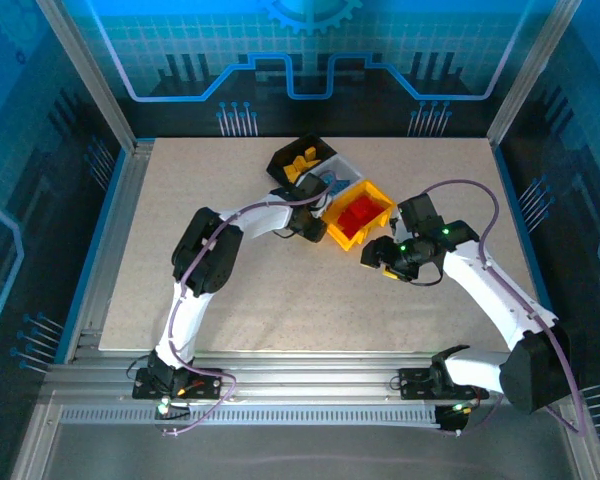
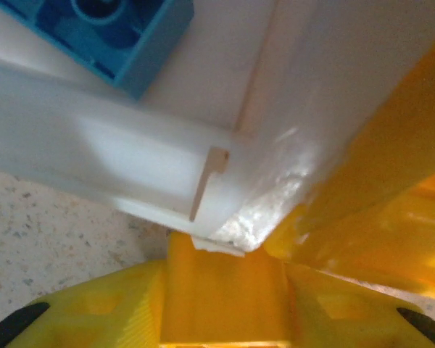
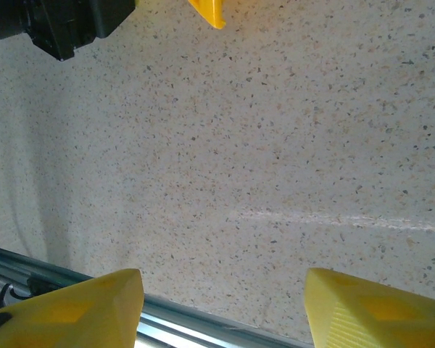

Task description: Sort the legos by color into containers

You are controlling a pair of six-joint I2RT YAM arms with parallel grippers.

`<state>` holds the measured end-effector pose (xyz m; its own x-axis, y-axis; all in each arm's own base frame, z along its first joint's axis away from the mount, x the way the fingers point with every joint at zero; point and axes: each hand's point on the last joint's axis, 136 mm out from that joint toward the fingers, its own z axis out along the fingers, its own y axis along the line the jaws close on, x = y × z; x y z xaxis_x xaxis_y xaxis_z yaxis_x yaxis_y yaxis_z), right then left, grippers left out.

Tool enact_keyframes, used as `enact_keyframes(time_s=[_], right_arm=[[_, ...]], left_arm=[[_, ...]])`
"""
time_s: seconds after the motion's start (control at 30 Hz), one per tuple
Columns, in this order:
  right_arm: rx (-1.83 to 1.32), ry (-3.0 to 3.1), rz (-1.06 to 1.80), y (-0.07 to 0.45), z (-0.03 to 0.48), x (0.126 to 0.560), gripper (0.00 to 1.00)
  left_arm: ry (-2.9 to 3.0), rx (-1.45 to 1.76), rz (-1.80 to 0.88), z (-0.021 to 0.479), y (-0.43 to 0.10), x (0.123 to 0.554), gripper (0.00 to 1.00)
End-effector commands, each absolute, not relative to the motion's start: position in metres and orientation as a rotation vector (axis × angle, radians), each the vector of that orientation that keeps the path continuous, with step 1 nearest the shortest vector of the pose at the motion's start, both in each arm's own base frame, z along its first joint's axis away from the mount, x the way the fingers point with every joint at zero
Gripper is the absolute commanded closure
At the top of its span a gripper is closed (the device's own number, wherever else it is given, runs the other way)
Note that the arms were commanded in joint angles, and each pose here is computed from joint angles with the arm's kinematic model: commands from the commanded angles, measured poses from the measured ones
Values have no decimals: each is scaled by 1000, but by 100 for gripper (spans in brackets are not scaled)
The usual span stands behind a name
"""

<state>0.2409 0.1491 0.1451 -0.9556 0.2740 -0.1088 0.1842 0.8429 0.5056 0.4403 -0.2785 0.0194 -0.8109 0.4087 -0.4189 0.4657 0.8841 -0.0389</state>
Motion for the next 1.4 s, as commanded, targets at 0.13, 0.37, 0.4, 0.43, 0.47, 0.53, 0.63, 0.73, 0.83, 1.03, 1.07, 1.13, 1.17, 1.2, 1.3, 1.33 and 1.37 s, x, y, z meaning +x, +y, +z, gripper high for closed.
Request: enact_keyframes(time_s=[0.13,0.37,0.4,0.43,0.47,0.53,0.63,0.73,0.83,1.03,1.07,1.13,1.17,1.2,1.3,1.33,1.37], right_arm=[[371,2847,780,155,143,243,38],[368,2860,780,157,136,243,38],[367,2861,783,158,136,243,38],[367,2862,785,159,135,244,38],[365,2863,786,160,134,244,38],[362,2872,787,162,132,245,38],[360,2877,782,162,131,245,38],[359,2877,765,161,132,245,38],[361,2872,741,157,134,245,38],[369,2848,735,158,142,256,38],[371,2844,734,159,144,258,38],[364,2841,733,159,145,261,38],[362,2840,730,159,146,262,38],[360,2844,725,159,146,261,38],[354,2848,716,158,145,261,38],[353,2848,716,158,145,261,38],[353,2848,719,159,144,261,38]], left_arm=[[2673,391,-423,62,-254,434,61],[2605,-128,-778,96,-205,455,61],[2577,-192,-822,103,-200,463,61],[2550,-234,-856,110,-198,471,61],[2530,-259,-879,116,-197,478,60],[2475,-299,-930,135,-199,502,60],[2426,-316,-960,155,-207,534,60],[2395,-340,-977,163,-214,567,60],[2382,-369,-987,160,-219,593,60],[2358,-421,-995,143,-224,623,57],[2355,-428,-996,141,-224,626,55],[2352,-437,-997,137,-224,630,47],[2354,-441,-998,136,-225,630,43],[2353,-442,-998,135,-225,630,42],[2353,-416,-987,139,-224,629,38],[2350,-404,-984,143,-224,628,37],[2344,-389,-979,148,-223,627,37]])
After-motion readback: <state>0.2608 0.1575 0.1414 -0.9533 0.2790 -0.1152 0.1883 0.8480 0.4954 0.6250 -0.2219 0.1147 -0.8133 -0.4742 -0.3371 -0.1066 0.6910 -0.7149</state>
